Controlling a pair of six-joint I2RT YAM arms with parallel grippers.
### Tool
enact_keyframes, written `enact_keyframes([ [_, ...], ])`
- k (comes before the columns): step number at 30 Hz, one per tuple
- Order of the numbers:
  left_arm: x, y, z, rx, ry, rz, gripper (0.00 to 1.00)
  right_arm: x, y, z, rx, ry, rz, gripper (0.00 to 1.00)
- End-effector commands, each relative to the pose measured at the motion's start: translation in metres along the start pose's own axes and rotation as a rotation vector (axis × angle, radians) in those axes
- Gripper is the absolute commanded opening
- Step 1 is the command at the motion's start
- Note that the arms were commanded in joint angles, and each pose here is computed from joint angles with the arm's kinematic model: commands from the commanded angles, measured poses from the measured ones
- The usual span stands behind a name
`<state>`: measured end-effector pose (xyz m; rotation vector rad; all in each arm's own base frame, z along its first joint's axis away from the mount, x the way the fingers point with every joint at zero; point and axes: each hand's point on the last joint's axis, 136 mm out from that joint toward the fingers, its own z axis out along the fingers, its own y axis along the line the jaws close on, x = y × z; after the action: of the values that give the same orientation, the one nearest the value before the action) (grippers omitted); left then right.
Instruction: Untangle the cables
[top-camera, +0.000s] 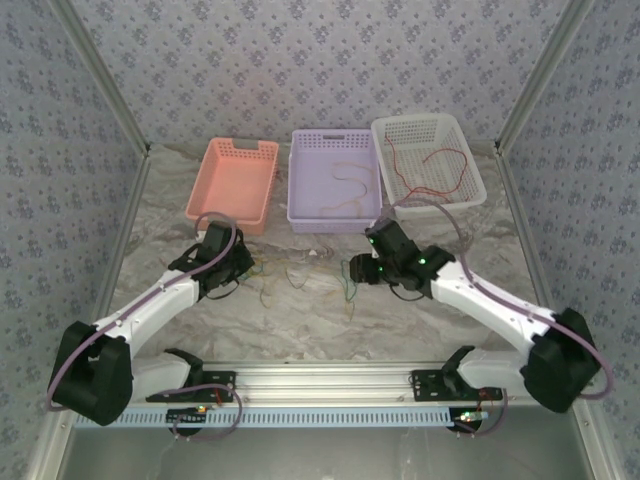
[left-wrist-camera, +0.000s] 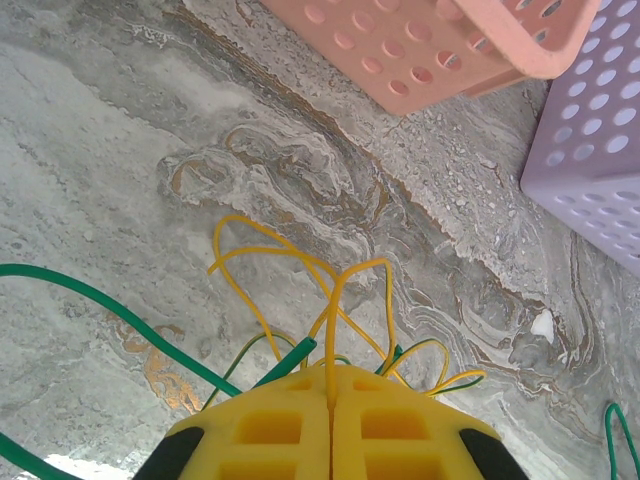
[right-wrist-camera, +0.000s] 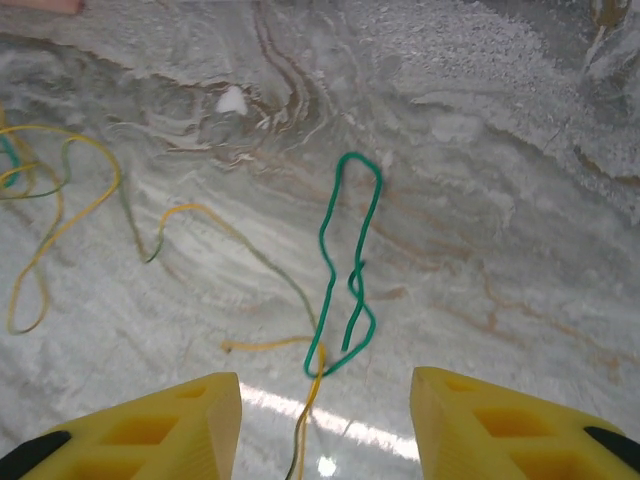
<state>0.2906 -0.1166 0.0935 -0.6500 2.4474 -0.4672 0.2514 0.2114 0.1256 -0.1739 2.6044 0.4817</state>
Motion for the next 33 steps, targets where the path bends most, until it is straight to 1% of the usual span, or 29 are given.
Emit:
enact_keyframes([
  [1, -0.009, -0.006, -0.006, 0.01, -0.024, 0.012, 0.0, -0.006, 0.0, 0.026, 0.01, 0.052, -0.04, 0.44],
  [4, -0.009, -0.007, -0.006, 0.011, -0.023, 0.015, 0.0, -0.001, 0.003, 0.048, -0.005, 0.126, -0.076, 0.4],
  [8, -0.008, -0.007, -0.004, 0.01, -0.019, 0.015, 0.0, 0.009, 0.0, 0.074, 0.011, 0.193, -0.083, 0.38],
  [12, -0.009, -0.007, -0.004, 0.011, -0.021, 0.011, 0.0, 0.018, -0.01, 0.093, 0.05, 0.235, -0.066, 0.33],
  [15, -0.009, -0.007, -0.005, 0.013, -0.022, 0.012, 0.0, 0.02, -0.016, 0.1, 0.069, 0.234, -0.06, 0.32],
  [16, -0.009, -0.007, -0.004, 0.012, -0.02, 0.013, 0.0, 0.02, -0.017, 0.102, 0.07, 0.234, -0.054, 0.3],
  [17, -0.009, -0.008, -0.005, 0.013, -0.02, 0.014, 0.0, 0.019, -0.018, 0.103, 0.072, 0.233, -0.052, 0.26],
  [19, -0.009, -0.007, -0.004, 0.009, -0.02, 0.014, 0.0, 0.016, -0.019, 0.103, 0.079, 0.217, -0.052, 0.14],
  [22, -0.008, -0.006, -0.003, 0.003, -0.016, 0.014, 0.0, 0.007, -0.021, 0.094, 0.098, 0.175, -0.052, 0.0],
  [25, -0.006, -0.001, 0.002, -0.016, -0.017, 0.008, 0.0, -0.011, -0.024, 0.072, 0.112, 0.096, -0.05, 0.0],
  [28, -0.005, 0.006, 0.006, -0.044, -0.021, 0.0, 0.0, -0.034, -0.034, 0.043, 0.121, 0.007, -0.013, 0.0],
  [33, -0.006, 0.013, 0.011, -0.079, -0.033, -0.012, 0.0, -0.069, -0.052, -0.005, 0.087, -0.118, 0.064, 0.0],
])
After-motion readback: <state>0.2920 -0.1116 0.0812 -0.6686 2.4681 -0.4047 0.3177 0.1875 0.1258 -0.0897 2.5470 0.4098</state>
